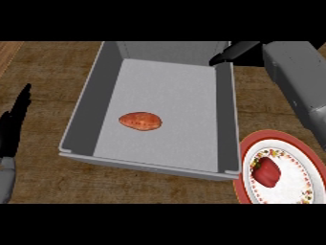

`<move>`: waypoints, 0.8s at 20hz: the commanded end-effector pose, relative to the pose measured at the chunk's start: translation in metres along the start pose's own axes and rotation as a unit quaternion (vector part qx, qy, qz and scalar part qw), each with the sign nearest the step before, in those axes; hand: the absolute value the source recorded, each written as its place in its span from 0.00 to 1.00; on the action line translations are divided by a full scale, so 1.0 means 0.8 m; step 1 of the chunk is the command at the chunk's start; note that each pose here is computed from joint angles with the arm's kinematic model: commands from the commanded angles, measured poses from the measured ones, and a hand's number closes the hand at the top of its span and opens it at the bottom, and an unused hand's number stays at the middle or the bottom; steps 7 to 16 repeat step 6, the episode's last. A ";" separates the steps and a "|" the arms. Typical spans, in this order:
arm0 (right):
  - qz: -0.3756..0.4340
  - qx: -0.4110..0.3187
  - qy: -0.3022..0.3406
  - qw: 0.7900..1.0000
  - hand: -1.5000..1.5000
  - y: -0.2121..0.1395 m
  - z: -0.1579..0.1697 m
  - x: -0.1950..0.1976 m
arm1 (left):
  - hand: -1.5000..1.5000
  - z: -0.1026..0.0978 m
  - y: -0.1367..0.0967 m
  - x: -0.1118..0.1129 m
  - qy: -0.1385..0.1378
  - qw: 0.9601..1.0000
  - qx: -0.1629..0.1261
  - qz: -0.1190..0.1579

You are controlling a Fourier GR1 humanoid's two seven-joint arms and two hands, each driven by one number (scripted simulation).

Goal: Pick the sweet potato from the plate and place it in the cardboard box

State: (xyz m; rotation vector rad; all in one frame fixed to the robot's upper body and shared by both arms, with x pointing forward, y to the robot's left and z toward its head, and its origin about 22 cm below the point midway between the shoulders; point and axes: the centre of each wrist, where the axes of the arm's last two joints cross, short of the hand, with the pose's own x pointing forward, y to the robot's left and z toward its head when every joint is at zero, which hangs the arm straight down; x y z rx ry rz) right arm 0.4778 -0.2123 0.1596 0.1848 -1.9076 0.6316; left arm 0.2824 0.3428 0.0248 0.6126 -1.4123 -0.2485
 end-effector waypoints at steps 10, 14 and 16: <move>0.036 0.040 0.012 0.999 0.00 -0.076 0.051 -0.005 | 0.50 0.002 -0.019 -0.002 -0.010 1.000 -0.008 0.004; 0.036 0.040 0.012 0.999 0.00 -0.076 0.051 -0.005 | 0.50 0.002 -0.019 -0.002 -0.010 1.000 -0.008 0.004; 0.036 0.040 0.012 0.999 0.00 -0.076 0.051 -0.005 | 0.50 0.002 -0.019 -0.002 -0.010 1.000 -0.008 0.004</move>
